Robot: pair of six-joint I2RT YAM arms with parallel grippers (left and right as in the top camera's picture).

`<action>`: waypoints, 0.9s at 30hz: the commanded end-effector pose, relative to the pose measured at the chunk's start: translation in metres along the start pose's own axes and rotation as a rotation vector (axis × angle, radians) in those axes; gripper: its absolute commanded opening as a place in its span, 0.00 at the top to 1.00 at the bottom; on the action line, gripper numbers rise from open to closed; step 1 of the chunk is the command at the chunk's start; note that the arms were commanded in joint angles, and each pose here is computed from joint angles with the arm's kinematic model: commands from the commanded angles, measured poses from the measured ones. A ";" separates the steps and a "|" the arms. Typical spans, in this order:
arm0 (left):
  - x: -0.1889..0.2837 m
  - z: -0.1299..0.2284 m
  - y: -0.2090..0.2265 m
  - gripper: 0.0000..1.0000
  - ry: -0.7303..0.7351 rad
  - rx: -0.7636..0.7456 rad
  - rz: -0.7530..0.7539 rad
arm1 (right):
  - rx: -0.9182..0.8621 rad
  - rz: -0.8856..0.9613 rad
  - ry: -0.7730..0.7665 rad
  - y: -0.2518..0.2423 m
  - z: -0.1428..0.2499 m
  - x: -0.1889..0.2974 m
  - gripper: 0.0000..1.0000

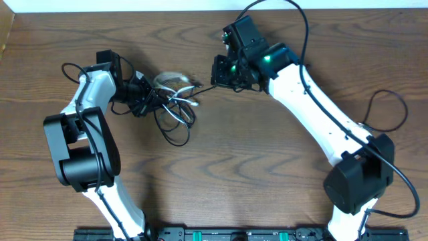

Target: Untangle cables

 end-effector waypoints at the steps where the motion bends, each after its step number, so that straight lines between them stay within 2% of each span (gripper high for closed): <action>1: 0.008 -0.010 0.015 0.92 -0.066 0.013 -0.080 | 0.155 -0.031 -0.114 0.009 -0.013 0.053 0.99; 4: 0.011 -0.014 0.021 0.92 -0.089 0.023 -0.108 | 0.233 -0.041 -0.149 0.015 -0.012 0.070 0.99; 12: 0.021 -0.021 0.035 0.92 -0.117 0.058 -0.132 | 0.228 0.103 -0.317 0.005 -0.019 0.118 0.99; 13: 0.022 -0.021 0.035 0.87 -0.116 0.061 -0.132 | 0.227 0.116 -0.332 0.005 -0.019 0.123 0.99; 16: 0.021 -0.020 0.035 0.44 -0.113 0.063 -0.133 | 0.225 0.142 -0.371 0.003 -0.019 0.137 0.99; 17: 0.021 -0.020 0.035 0.32 -0.113 0.063 -0.133 | 0.224 0.149 -0.380 0.003 -0.018 0.141 0.99; 18: 0.021 -0.020 0.035 0.24 -0.113 0.063 -0.133 | 0.223 0.158 -0.387 0.002 -0.017 0.145 0.99; 27: 0.026 -0.019 0.029 0.17 -0.089 -0.013 -0.060 | 0.226 0.346 -0.399 -0.024 -0.014 0.153 0.99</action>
Point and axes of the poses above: each gripper's point midway between its finger pads, its own x axis back along the fingers, its own y axis along the line the jaws close on, z = x × y, the point moved 5 cm from there along x, back along the fingers, and after that the axes turned 1 degree about -x, right-handed, at the moved point
